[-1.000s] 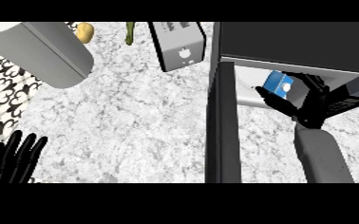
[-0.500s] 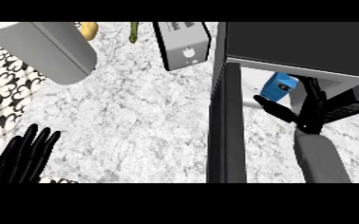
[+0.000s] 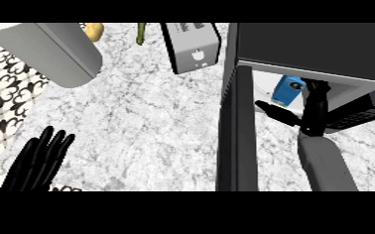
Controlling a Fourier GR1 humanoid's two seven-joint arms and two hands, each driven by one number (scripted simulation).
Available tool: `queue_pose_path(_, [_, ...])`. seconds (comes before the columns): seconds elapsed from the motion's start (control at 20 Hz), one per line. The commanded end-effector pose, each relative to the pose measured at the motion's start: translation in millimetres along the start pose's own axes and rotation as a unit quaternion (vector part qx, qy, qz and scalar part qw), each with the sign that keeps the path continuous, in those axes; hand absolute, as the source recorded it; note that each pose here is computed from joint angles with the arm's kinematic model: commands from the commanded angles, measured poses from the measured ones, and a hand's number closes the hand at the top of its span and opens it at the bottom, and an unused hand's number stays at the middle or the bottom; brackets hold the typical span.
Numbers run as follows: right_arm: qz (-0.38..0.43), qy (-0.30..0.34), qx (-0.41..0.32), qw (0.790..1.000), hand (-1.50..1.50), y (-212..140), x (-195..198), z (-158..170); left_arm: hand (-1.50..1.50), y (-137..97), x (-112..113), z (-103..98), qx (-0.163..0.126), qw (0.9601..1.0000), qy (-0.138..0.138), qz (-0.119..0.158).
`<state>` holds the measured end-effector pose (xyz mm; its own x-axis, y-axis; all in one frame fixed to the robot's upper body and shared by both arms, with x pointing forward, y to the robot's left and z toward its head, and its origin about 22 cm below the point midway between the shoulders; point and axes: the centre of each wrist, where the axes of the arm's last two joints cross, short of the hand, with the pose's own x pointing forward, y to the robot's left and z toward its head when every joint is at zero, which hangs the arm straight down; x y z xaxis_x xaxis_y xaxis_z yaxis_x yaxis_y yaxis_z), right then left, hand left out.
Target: Pick up the milk, place it into the microwave and close the microwave
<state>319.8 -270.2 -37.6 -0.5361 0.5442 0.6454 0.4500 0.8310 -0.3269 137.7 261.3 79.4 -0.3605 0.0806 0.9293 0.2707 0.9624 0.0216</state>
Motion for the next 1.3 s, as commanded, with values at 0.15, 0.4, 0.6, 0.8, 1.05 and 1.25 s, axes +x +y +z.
queue_pose_path(0.15, [0.003, 0.139, 0.019, 0.990, -1.50, 9.1, -16.5, -27.8, -1.50, -8.2, -3.6, -4.4, -0.004, 1.0000, 0.005, 0.004])
queue_pose_path(0.4, [-0.008, 0.145, 0.044, 0.988, -1.50, 17.1, -16.4, -31.4, -1.50, -16.8, -6.7, -9.4, -0.010, 0.9999, 0.004, 0.008])
queue_pose_path(0.6, [-0.040, 0.147, 0.052, 0.987, -1.50, 24.4, -13.4, -42.5, -1.50, -15.7, -8.1, -10.1, 0.001, 1.0000, 0.002, 0.006])
queue_pose_path(0.8, [-0.053, 0.168, 0.061, 0.983, -1.50, 30.1, -14.8, -37.3, -1.50, -20.9, -9.6, -9.9, 0.009, 0.9999, 0.013, -0.001])
queue_pose_path(1.05, [-0.078, 0.173, 0.065, 0.980, -1.50, 34.6, -14.9, -39.4, -1.50, -29.9, -11.8, -11.2, -0.012, 0.9997, 0.019, 0.002])
queue_pose_path(1.25, [-0.119, 0.176, 0.088, 0.973, -1.50, 32.3, -20.9, -20.6, -1.50, -35.1, -18.2, -18.3, -0.020, 0.9995, 0.023, 0.012])
